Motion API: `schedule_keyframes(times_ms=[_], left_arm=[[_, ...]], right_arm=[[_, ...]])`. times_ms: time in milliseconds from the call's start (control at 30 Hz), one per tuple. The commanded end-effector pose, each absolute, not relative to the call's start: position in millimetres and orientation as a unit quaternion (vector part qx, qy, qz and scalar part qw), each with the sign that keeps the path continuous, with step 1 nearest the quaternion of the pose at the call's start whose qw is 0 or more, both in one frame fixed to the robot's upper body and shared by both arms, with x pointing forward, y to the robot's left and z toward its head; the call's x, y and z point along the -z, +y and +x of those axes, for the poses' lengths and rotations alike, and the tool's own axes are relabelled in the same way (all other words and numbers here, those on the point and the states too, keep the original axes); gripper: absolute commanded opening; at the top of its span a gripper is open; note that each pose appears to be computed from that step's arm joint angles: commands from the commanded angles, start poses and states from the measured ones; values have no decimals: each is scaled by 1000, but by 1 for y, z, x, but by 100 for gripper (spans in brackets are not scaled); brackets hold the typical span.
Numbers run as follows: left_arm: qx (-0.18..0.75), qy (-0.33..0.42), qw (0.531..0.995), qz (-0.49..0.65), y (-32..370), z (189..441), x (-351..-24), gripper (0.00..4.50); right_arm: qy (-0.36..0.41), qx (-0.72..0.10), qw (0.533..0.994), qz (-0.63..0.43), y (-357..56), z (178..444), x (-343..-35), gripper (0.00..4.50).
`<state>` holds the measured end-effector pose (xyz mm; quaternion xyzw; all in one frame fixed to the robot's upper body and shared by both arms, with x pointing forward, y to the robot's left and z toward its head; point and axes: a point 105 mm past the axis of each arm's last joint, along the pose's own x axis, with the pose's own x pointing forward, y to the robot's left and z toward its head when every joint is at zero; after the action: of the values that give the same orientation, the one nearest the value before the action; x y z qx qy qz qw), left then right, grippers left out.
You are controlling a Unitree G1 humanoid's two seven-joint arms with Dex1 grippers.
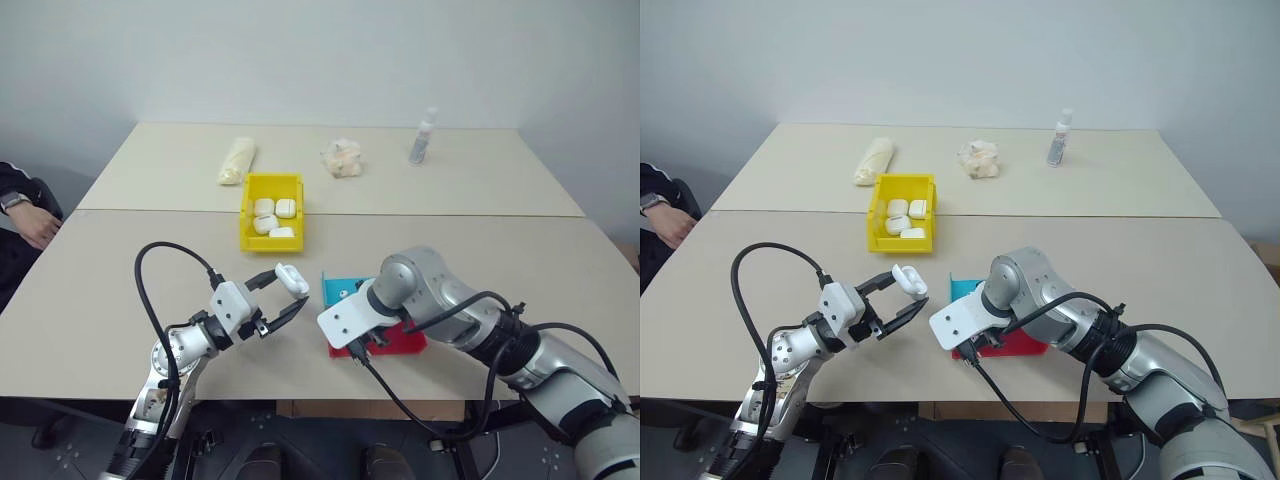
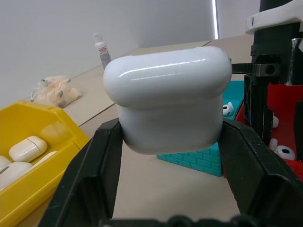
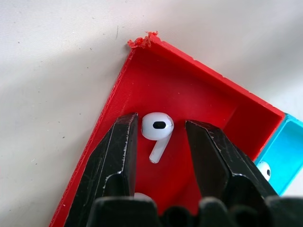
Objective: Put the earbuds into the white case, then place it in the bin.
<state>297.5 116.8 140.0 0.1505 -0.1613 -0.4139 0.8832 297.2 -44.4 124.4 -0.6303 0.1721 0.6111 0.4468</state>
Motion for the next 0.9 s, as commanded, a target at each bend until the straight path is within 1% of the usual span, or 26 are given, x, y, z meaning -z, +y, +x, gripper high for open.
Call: schedule_keyframes(times_ms=[33,67,133,500,567,633,667,800,900], left_arm=[[413,-184,877,160,115,294,-152,276],[413,-184,877,161,115,294,-151,276],[414,-184,877,160,115,294,-151,276],[415,-184,877,158,114,294,-152,276],[416,-186,876,158,114,294,-153,276],[419,-191,874,158,115,293,-155,276],[419,-193,873,158,116,293,-157,276],[431,-211,864,153,116,292,-171,276],[453,-230,849,147,110,289,-186,276]], right_arm=[[162,-609,447,-635,-46,297,-130,168],[162,-609,447,-635,-47,297,-129,149],[162,-607,448,-636,-47,297,-129,92],[158,-602,453,-638,-47,298,-130,92],[150,-601,462,-634,-45,298,-136,92],[136,-595,475,-634,-46,298,-147,92],[127,-591,487,-631,-47,297,-157,92],[77,-590,564,-572,-54,285,-205,92],[46,-560,634,-531,-75,282,-241,92]])
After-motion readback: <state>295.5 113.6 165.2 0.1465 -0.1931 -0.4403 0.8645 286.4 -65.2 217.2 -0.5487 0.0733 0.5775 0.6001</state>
